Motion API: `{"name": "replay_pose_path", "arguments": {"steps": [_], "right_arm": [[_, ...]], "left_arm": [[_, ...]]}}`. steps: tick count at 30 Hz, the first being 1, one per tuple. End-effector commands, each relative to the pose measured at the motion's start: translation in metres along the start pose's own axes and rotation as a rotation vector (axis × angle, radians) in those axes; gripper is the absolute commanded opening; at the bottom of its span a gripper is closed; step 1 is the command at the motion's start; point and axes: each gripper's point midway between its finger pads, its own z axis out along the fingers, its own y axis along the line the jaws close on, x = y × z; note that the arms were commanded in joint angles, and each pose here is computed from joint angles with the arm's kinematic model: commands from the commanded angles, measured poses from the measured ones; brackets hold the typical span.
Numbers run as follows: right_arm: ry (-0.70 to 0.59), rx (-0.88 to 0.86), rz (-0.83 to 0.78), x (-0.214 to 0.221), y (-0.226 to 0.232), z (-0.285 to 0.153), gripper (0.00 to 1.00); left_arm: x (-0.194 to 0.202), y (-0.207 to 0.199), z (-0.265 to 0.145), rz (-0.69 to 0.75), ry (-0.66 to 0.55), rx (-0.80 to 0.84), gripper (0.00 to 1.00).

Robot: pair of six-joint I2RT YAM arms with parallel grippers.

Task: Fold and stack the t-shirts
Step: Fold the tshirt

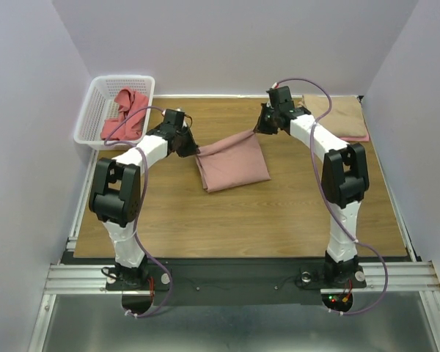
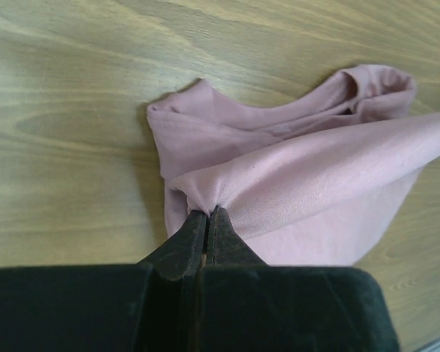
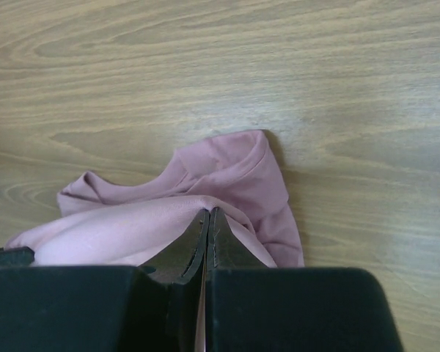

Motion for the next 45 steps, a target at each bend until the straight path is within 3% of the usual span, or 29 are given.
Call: {"name": "replay_pose_path", "arguments": {"steps": [1,2,3,4,7,9,10,15,22,29,35,40,45], "right_arm": [[-0.092,0.003,0.016,-0.034,-0.002,0.005,0.09],[-0.086,-0.002,0.015,-0.032,-0.002,0.006,0.18],[-0.078,-0.012,0.013,-0.031,0.0,0.006,0.27],[-0.076,-0.013,0.013,-0.03,-0.001,0.006,0.48],[-0.082,-0.042,0.002,-0.033,0.006,-0.007,0.79],[-0.07,-0.08,-0.013,-0.03,0.013,-0.016,0.96],[-0.054,-0.125,-0.022,-0.026,0.021,-0.029,1.0],[0.078,-0.32,-0.015,0.013,0.046,-0.054,1.0],[0.24,-0.454,0.033,0.077,0.049,-0.056,1.0],[0.321,-0.36,0.054,0.119,0.015,-0.026,1.0],[0.345,-0.296,0.044,0.14,-0.005,-0.021,1.0],[0.278,-0.362,-0.019,0.113,0.015,-0.05,1.0],[0.183,-0.36,-0.064,0.101,0.016,-0.098,1.0]], "left_arm": [[-0.023,-0.01,0.0,0.036,-0.046,0.028,0.29],[-0.026,-0.01,0.0,0.04,-0.056,0.023,0.45],[-0.028,-0.01,-0.001,0.042,-0.063,0.021,0.76],[-0.034,-0.013,-0.004,0.048,-0.077,0.025,0.98],[-0.041,-0.022,-0.017,0.073,-0.102,0.047,0.98],[-0.044,-0.032,-0.034,0.076,-0.126,0.08,0.98],[-0.042,-0.036,-0.044,0.082,-0.136,0.099,0.98],[-0.022,-0.058,-0.057,0.104,-0.129,0.2,0.99],[-0.004,-0.061,-0.019,0.101,-0.052,0.247,0.99],[0.006,-0.04,0.032,0.123,0.02,0.175,0.98],[0.016,-0.019,0.05,0.134,0.067,0.119,0.99],[0.004,-0.027,0.028,0.137,0.028,0.119,0.99],[-0.01,-0.03,-0.029,0.123,-0.099,0.077,0.99]]}}
